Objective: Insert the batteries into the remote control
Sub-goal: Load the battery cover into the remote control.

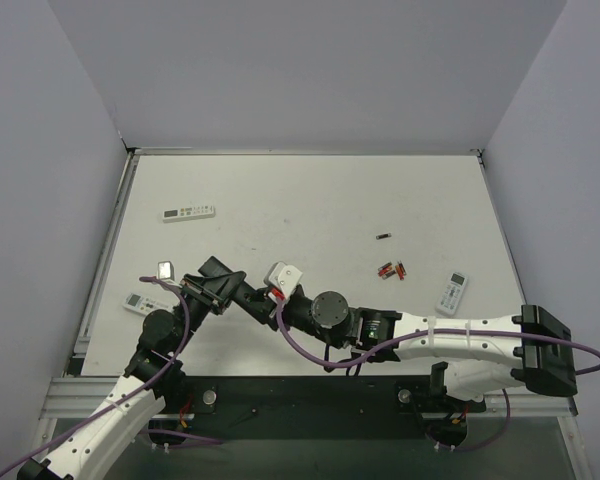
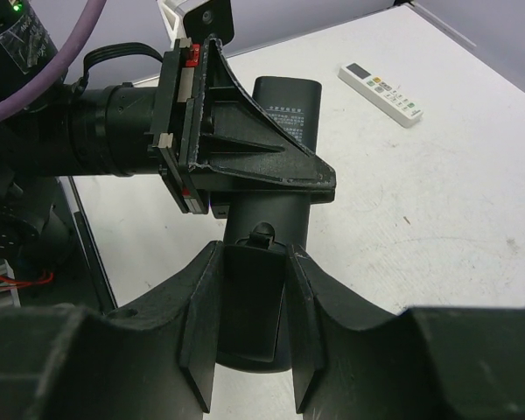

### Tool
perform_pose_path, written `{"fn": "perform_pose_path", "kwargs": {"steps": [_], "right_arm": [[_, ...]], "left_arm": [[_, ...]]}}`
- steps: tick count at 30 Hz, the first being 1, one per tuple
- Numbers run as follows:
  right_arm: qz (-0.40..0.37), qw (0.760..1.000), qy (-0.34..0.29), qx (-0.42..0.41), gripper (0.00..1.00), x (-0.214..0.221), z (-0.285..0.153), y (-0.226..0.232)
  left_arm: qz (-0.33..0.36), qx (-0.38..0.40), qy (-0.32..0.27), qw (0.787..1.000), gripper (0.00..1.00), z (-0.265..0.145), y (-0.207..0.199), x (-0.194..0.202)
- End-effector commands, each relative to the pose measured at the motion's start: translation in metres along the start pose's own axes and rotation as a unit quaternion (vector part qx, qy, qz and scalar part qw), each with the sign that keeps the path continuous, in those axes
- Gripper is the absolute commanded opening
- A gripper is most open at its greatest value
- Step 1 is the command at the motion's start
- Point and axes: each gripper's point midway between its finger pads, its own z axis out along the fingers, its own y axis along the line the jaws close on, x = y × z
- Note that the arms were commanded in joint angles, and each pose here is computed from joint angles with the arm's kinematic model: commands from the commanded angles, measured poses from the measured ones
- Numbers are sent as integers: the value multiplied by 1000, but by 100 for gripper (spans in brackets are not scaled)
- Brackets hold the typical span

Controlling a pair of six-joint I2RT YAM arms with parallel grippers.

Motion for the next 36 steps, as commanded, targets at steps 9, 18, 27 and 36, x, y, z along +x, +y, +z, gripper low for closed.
{"fn": "perform_pose_path", "kwargs": {"steps": [9,18,27,36], "right_arm": [[0,1000,25,3,20,23,5,-5],[35,999,20,-5,20,30,4,-8],[48,998,17,-32,20,36,2,-9],[42,998,20,-39,29,38,1,-7]], "left_arm": [[-16,31,-4,999,0,-5,3,0],[-23,37,-5,999,0,-5,0,0],[-33,46,-6,998,0,-6,-4,-1],[-30,42,-4,999,0,-4,-2,0]]}}
